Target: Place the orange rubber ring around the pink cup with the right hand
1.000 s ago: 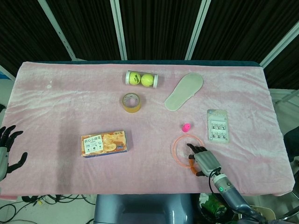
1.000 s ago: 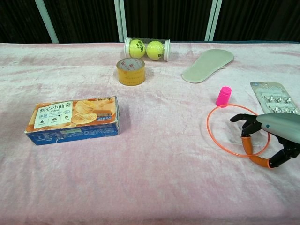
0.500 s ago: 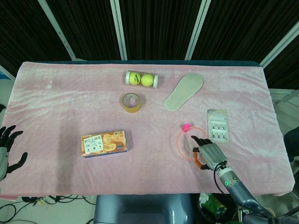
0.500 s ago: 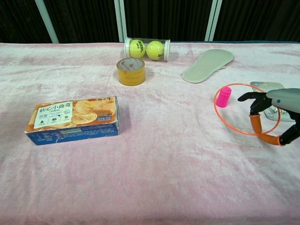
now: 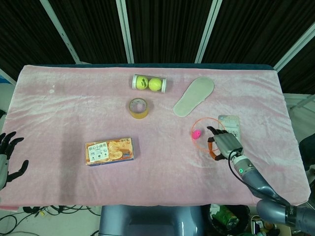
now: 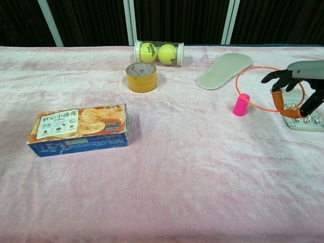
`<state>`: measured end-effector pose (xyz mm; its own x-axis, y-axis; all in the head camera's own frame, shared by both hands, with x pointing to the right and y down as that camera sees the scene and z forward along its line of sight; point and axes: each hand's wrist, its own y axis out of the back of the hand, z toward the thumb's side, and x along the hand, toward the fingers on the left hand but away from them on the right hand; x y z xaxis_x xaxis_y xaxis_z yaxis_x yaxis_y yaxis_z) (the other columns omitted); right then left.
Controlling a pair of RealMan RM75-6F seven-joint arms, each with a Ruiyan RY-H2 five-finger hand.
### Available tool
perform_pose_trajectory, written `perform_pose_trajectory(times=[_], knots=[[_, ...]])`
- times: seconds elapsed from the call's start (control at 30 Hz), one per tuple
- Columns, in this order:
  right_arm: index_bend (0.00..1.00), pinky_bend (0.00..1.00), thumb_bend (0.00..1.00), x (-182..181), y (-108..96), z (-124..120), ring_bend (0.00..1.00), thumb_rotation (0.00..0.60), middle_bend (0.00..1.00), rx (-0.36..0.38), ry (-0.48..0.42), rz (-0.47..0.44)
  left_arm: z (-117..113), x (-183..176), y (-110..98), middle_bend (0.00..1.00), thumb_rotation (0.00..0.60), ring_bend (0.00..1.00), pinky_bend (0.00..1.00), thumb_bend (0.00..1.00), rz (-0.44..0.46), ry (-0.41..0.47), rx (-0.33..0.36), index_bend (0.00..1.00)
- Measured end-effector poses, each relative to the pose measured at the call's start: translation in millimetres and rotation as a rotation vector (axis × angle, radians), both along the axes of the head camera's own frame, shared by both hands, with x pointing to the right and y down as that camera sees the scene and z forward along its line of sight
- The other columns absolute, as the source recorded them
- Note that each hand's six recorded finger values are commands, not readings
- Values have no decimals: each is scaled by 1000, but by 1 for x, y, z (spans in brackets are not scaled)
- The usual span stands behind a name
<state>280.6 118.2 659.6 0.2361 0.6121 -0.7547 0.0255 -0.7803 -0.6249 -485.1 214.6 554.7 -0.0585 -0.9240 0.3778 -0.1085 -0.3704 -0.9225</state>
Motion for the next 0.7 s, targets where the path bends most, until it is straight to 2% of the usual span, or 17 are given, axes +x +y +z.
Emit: perform_pose_trajectory(times=[0.13,0.27,0.7], knots=[[650,160,398,1,-15,4,131,600,30,-21,20,10,0,0,0,88,600,0,0,333,-2,-1,-1,191],[650,160,398,1,-21,11,131,600,24,-56,36,13,0,-1,-1,88,600,0,0,333,-3,-2,-1,192],[648,160,371,-10,-16,28,119,600,7,-104,52,-4,1,-2,-1,88,600,0,0,333,-6,-2,-4,191]])
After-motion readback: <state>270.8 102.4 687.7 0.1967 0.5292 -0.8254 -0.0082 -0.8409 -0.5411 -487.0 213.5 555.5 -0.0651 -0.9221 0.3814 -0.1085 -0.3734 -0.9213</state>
